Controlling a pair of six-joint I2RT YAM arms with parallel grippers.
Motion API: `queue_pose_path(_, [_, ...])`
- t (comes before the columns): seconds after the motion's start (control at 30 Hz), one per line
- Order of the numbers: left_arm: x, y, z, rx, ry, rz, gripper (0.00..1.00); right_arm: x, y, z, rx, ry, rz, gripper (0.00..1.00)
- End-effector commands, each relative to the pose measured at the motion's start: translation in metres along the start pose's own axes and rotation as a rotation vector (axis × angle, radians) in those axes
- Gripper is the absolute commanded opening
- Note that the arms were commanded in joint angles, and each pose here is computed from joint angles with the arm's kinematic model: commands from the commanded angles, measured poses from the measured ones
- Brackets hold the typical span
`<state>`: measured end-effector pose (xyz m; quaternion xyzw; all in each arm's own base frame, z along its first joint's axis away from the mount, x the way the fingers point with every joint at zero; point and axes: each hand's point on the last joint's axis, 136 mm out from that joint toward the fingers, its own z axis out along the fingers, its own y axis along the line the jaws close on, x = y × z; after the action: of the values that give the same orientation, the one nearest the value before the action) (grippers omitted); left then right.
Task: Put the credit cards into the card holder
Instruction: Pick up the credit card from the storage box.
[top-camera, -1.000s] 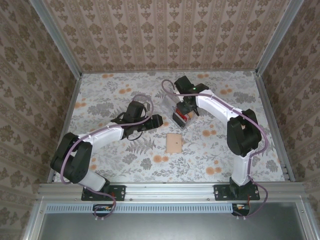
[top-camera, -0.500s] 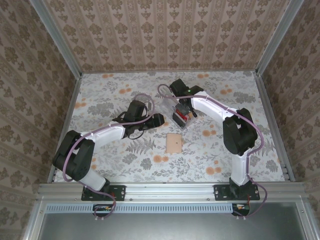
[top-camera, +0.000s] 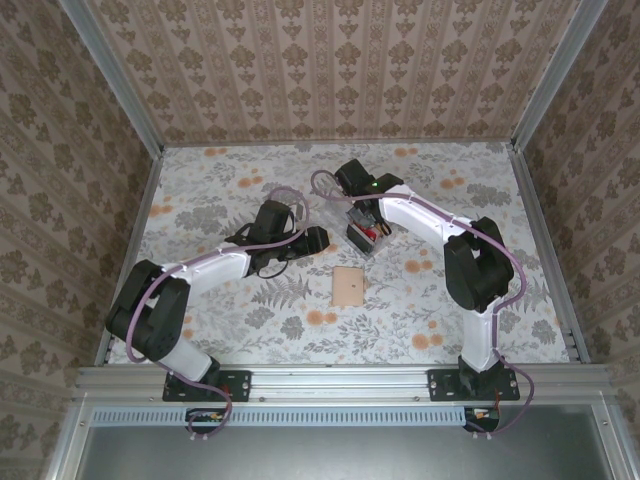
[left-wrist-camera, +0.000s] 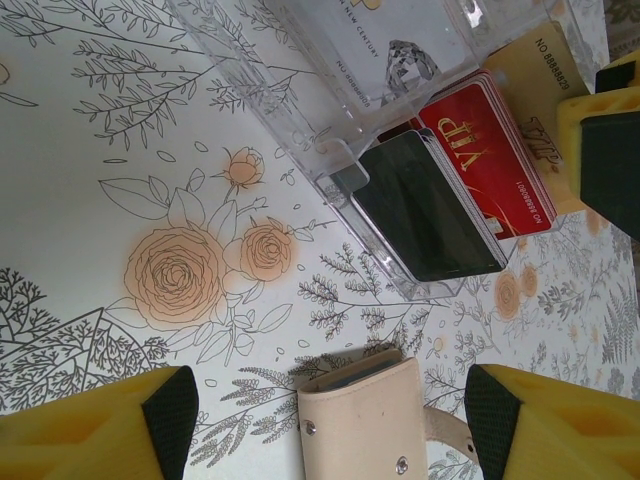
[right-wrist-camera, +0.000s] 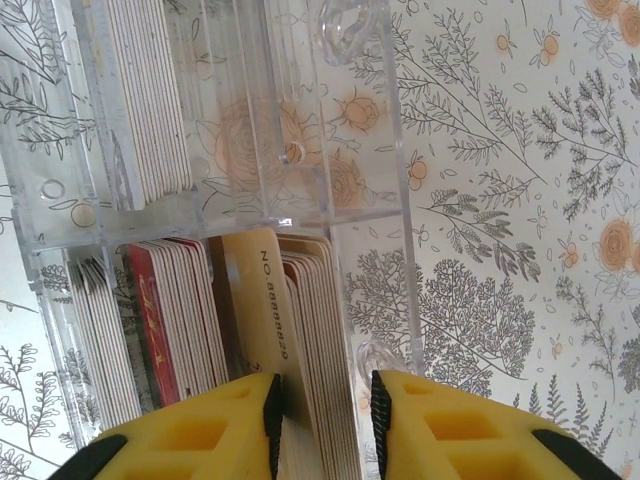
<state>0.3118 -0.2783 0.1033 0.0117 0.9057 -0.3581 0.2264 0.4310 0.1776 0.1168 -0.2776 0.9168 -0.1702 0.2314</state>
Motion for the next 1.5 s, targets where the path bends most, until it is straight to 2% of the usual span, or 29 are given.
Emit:
queue_pose_path(0.0, [-0.007,-0.006,0.000,0.020,-0.006,-0.010,0.74,-0.001,-0.011,-0.008,0.034,-0.018,0.013,0.29])
queue_pose_path(0.17, [-0.007,-0.006,0.000,0.020,-0.005,-0.010,0.73,-0.002,-0.012,-0.010,0.036,-0.024,0.015,0.23])
queue_pose_path(0.63, [-0.007,-0.006,0.002,0.020,-0.002,-0.010,0.73,-0.002,-0.013,-0.019,0.020,-0.040,0.030,0.18])
queue_pose_path(0.83, [-0.007,-0.006,0.002,0.019,-0.001,-0.009,0.73,-0.001,-0.008,-0.027,-0.024,-0.050,0.042,0.10])
queue_pose_path(1.17, [-0.008,-0.008,0.000,0.026,-0.003,-0.009,0.73,0.001,-0.002,-0.041,-0.104,-0.075,0.097,0.10])
queue_pose_path(1.47, [-0.013,-0.015,-0.007,0.048,-0.014,-0.002,0.73,-0.004,-0.008,-0.075,-0.220,-0.156,0.219,0.10])
